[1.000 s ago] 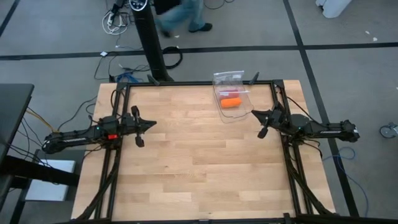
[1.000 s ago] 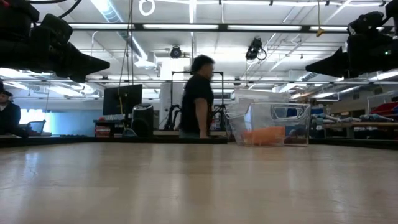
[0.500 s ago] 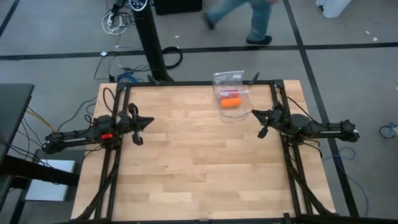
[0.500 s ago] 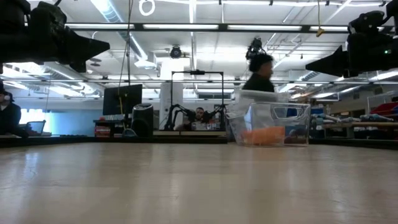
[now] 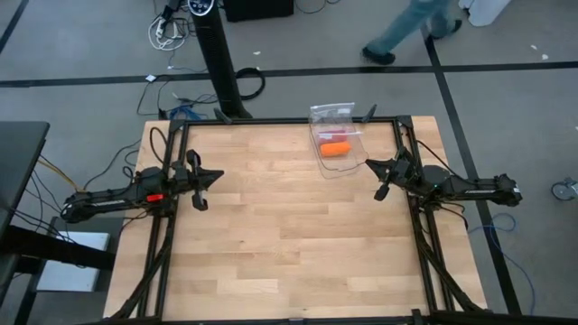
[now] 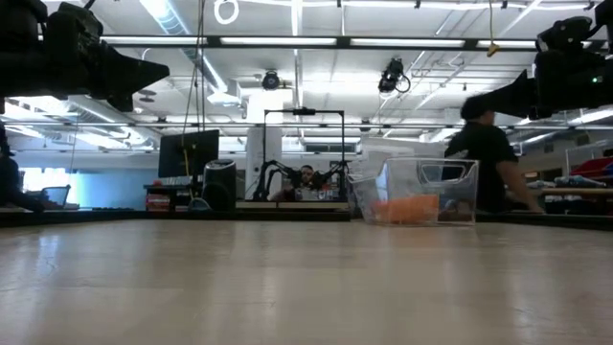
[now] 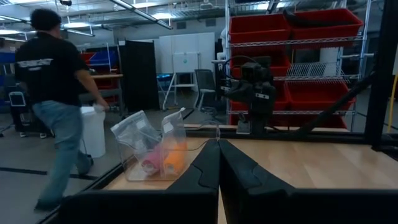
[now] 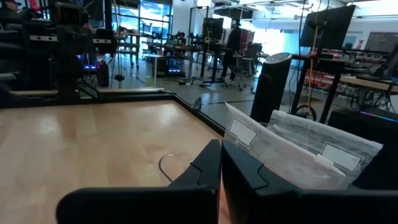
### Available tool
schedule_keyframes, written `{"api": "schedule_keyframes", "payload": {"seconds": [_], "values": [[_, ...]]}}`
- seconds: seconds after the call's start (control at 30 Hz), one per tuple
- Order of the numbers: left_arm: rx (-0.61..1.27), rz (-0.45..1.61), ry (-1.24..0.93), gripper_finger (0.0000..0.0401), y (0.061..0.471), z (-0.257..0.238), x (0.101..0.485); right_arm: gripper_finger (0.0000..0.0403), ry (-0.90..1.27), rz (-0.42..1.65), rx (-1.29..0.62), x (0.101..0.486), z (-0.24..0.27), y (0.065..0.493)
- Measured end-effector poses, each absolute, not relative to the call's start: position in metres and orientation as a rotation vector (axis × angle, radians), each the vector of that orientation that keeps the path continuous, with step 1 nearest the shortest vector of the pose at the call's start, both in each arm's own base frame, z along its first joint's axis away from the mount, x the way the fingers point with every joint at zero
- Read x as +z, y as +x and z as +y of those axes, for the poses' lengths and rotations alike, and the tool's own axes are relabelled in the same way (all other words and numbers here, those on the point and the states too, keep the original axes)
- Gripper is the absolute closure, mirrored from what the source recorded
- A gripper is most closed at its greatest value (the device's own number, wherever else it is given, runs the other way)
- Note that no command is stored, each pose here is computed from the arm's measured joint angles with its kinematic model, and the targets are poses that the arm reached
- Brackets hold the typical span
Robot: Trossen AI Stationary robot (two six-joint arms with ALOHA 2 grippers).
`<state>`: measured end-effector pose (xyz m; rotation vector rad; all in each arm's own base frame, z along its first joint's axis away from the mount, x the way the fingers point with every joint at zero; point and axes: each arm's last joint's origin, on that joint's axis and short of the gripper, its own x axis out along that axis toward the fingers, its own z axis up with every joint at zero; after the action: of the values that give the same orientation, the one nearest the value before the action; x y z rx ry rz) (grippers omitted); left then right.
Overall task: Roll bandage
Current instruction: Return to Home Position
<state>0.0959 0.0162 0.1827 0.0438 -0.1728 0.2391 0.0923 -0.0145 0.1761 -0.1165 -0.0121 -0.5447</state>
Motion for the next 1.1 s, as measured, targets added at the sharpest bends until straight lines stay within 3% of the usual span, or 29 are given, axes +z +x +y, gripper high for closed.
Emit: {"api": "schedule_keyframes", "payload": {"seconds": [1.1], "values": [[0.239, -0.174, 0.044, 0.0395, 0.0959, 0.0162, 0.1827, 0.0394, -0.117, -0.012, -0.544, 0.1761, -0.0145, 0.0923]]}}
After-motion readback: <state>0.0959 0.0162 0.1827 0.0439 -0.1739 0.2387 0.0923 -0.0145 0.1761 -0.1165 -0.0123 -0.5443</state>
